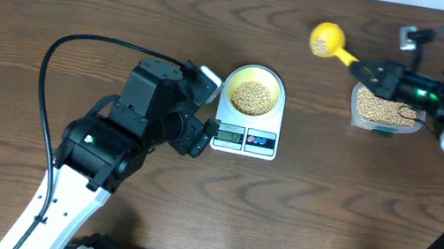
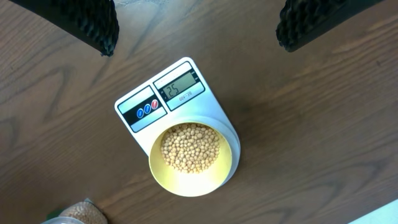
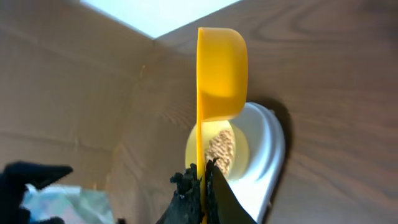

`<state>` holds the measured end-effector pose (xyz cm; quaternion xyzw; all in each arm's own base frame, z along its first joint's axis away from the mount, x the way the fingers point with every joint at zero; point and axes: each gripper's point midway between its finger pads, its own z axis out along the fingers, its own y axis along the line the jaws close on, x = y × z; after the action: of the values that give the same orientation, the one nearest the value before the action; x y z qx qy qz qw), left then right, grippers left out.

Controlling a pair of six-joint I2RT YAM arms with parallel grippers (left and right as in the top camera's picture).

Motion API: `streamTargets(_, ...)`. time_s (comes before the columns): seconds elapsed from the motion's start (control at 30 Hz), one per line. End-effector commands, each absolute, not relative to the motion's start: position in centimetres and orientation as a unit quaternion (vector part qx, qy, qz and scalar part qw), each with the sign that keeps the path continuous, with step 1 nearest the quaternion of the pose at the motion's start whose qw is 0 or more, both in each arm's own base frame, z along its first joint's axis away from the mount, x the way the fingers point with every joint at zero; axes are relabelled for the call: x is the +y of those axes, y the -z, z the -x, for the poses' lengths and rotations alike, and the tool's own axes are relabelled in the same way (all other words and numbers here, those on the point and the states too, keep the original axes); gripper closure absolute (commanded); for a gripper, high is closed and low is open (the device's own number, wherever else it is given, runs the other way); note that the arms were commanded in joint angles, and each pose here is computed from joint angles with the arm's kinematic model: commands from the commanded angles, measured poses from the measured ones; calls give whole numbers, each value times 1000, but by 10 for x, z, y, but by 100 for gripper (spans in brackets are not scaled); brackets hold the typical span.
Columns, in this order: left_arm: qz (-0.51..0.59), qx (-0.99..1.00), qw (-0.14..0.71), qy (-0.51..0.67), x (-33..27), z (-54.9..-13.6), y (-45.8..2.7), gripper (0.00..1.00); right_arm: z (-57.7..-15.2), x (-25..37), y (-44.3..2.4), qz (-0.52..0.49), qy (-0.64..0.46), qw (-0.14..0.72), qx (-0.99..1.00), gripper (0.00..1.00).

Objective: Scoop item into bowl and weigh 50g on scale
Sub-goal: 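Carry the empty scoop right back over the soybean tub, then dip the scoop into the soybeans with the right gripper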

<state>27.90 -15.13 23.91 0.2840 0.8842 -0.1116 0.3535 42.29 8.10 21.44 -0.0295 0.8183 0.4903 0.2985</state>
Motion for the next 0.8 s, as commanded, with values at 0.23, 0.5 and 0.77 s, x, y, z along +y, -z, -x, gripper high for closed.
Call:
streamTargets(0.23, -288, 884, 351, 113, -151, -279, -238, 17, -412, 27, -201, -60, -463, 284, 838, 99)
streamTargets(0.5, -288, 884, 351, 113, -151, -279, -238, 17, -390, -13, -213, -71, -350, 325, 876, 98)
streamTargets(0.77, -288, 884, 351, 113, -151, -279, -238, 17, -363, -49, -211, -38, -182, 339, 922, 99)
